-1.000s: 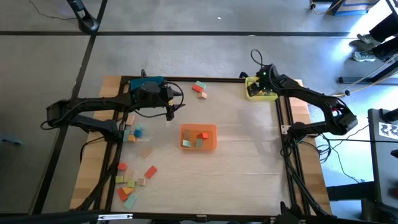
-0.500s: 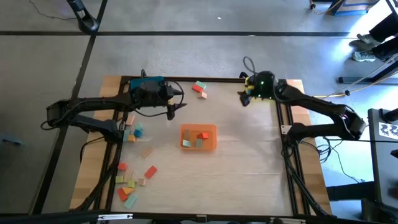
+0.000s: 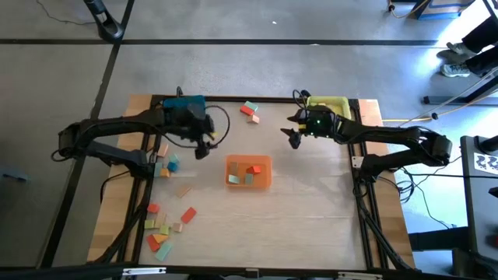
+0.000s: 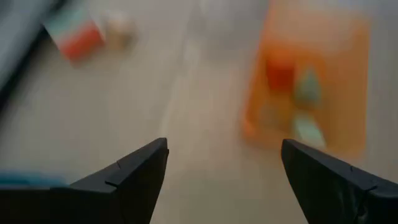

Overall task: Sort blocks by size
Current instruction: Put the light blue cube block into the yellow bin

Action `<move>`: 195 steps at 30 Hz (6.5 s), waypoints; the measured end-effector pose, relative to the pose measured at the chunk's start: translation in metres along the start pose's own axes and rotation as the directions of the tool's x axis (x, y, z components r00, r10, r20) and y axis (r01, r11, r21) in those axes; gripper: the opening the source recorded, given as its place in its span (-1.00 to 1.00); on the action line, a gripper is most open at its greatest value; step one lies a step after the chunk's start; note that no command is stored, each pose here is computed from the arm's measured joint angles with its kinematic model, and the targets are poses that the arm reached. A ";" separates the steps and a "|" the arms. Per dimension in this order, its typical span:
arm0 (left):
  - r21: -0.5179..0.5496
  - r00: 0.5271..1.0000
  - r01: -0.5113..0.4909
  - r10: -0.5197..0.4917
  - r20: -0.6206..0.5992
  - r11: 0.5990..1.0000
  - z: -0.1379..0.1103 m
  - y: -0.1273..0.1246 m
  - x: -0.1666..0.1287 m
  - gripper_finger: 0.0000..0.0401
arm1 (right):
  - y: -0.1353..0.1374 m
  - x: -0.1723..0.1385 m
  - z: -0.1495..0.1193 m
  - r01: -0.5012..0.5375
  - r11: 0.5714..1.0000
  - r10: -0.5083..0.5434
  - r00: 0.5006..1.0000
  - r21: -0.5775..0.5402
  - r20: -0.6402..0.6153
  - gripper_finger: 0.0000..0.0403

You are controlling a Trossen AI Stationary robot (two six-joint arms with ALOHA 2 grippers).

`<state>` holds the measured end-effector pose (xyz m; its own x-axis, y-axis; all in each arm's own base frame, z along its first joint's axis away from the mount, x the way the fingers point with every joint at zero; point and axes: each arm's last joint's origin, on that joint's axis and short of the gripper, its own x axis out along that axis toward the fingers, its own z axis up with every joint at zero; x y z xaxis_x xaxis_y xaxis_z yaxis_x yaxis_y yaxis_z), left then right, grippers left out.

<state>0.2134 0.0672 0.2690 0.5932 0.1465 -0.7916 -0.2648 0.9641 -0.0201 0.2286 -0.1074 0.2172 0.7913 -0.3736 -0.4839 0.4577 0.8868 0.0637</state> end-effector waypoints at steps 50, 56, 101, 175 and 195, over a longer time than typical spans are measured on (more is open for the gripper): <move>-0.170 0.517 -0.348 0.037 -0.855 0.922 -0.108 0.020 0.086 -0.17 | 0.001 0.030 -0.014 0.002 1.000 -0.003 0.999 -0.031 -0.050 0.40; -0.139 0.526 -0.293 0.038 -0.849 0.946 -0.105 0.020 0.085 -0.40 | 0.000 0.029 -0.017 0.009 1.000 -0.008 0.997 0.019 -0.080 0.40; 0.018 0.757 0.360 -0.303 0.578 0.933 0.061 0.007 0.053 -0.31 | 0.090 0.010 0.054 0.271 0.506 0.280 0.847 -0.819 0.453 0.40; -0.196 0.935 0.008 0.062 0.350 0.981 0.003 0.056 0.056 0.10 | -0.067 -0.020 0.030 0.546 0.817 -0.575 0.745 -0.186 -0.338 -0.34; -0.112 0.932 0.010 0.031 0.361 0.994 0.005 0.047 0.057 0.10 | -0.131 -0.038 -0.013 0.715 0.692 -0.561 0.618 0.099 -0.551 -0.25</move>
<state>0.2391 0.1216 0.2259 0.8191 0.2468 -0.5179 -0.3423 0.9347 -0.0961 0.1338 -0.2060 0.2162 0.0094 -0.5787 -0.8155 0.9228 0.3191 -0.2157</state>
